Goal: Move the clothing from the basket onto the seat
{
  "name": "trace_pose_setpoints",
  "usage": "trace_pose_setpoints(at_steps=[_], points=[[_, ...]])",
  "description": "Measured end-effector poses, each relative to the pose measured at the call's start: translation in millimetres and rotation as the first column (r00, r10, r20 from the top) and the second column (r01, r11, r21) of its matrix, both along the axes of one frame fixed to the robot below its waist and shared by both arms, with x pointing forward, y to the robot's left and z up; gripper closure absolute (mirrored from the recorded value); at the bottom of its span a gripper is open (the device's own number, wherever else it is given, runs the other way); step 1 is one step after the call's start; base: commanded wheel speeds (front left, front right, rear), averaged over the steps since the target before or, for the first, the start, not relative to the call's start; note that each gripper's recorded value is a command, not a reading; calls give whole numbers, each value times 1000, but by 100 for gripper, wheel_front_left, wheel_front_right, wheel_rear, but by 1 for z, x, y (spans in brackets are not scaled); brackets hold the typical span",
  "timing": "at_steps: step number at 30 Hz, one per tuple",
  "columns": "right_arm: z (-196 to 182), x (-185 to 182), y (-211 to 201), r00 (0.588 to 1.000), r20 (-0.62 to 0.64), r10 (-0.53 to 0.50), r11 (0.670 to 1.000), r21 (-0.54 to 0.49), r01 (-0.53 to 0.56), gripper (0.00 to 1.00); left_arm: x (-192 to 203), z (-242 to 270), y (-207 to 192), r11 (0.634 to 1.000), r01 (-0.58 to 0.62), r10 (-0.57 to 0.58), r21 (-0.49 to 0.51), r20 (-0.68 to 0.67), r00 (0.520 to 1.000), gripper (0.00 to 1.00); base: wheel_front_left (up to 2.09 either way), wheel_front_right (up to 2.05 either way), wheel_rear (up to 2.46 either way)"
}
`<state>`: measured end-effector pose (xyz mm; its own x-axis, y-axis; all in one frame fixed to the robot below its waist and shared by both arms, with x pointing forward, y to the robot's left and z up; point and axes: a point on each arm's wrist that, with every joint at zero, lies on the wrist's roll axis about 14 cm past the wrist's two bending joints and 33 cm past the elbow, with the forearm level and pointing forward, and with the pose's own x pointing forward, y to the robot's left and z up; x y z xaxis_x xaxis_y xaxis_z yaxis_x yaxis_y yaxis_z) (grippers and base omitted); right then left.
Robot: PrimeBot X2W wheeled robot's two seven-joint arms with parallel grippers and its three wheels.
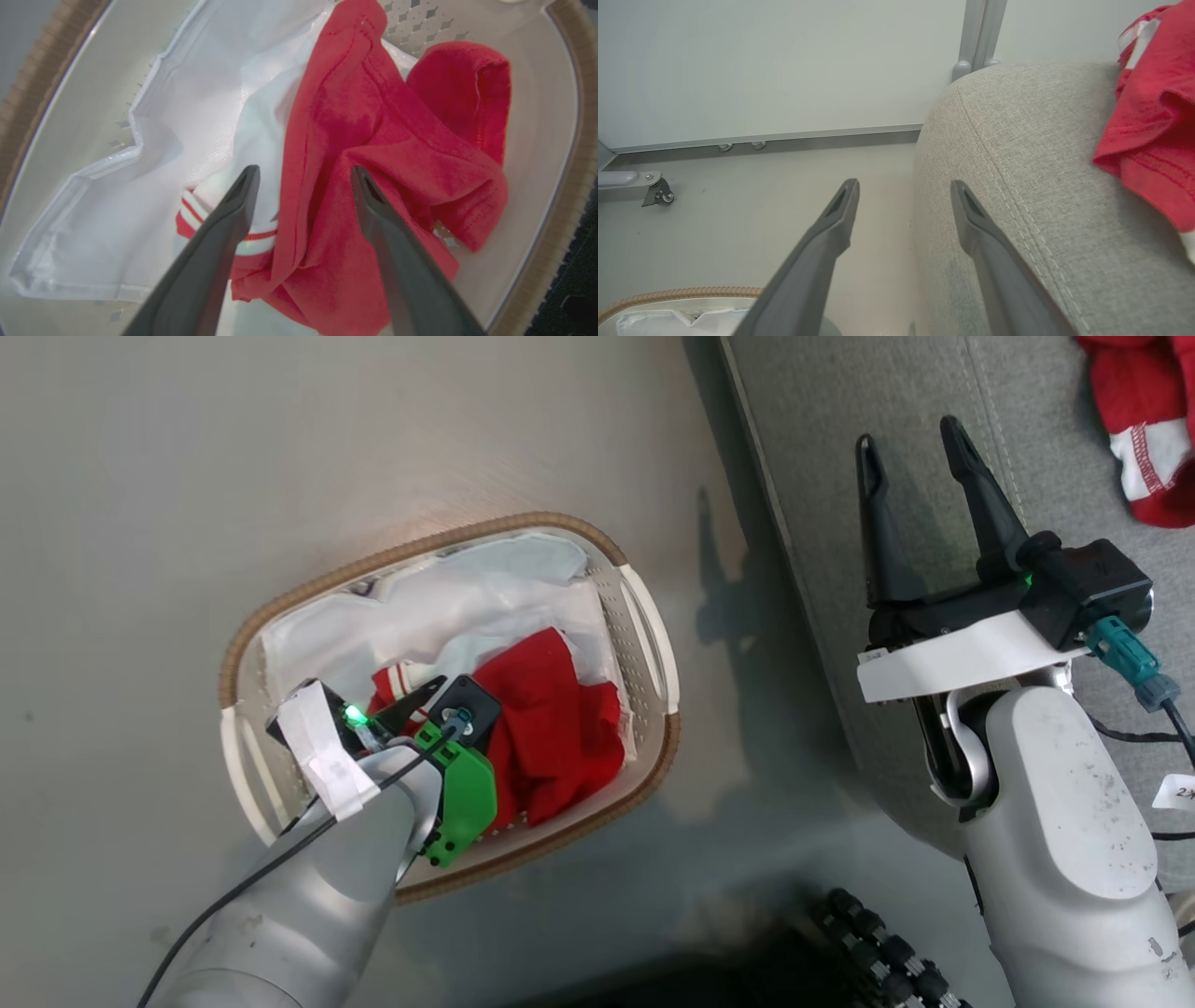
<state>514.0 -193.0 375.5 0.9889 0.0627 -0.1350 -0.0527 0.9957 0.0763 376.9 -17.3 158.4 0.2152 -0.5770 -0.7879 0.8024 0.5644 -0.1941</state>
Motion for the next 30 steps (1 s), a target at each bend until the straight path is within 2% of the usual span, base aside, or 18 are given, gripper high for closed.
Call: trace_pose_setpoints(at_steps=[9, 10, 11, 12, 13, 24, 30], points=[[-35, -3, -11, 997, -73, -16, 1000, -23, 14, 0, -8, -47, 4, 998, 6, -1, 56, -75, 997, 0, 0, 0, 0], [-38, -4, -13, 997, -81, -19, 999, -27, 16, 0, -10, -51, 4, 998, -1, 6, 58, -85, 996, 33, 0, 0, 0], [-40, -5, -14, 996, -87, -20, 999, -30, 18, 0, -11, -53, 3, 998, -7, 12, 55, -92, 996, 56, 0, 0, 0], [-42, -6, -15, 995, -94, -23, 999, -33, 20, 0, -11, -54, 0, 999, -15, 20, 44, -96, 995, 90, 0, 0, 0], [-43, -7, -16, 995, -98, -25, 999, -36, 22, 0, -11, -54, -2, 999, -21, 24, 33, -96, 995, 100, 0, 0, 0], [-29, -9, -11, 997, -80, -8, 998, -61, 3, 0, 13, -12, -22, 990, -79, 80, -117, 7, 997, 100, 0, 0, 0], [-15, -21, -7, 997, -74, -1, 997, -73, -4, 0, 32, 36, -31, 975, -81, 106, -207, 114, 988, 100, 0, 0, 0]])
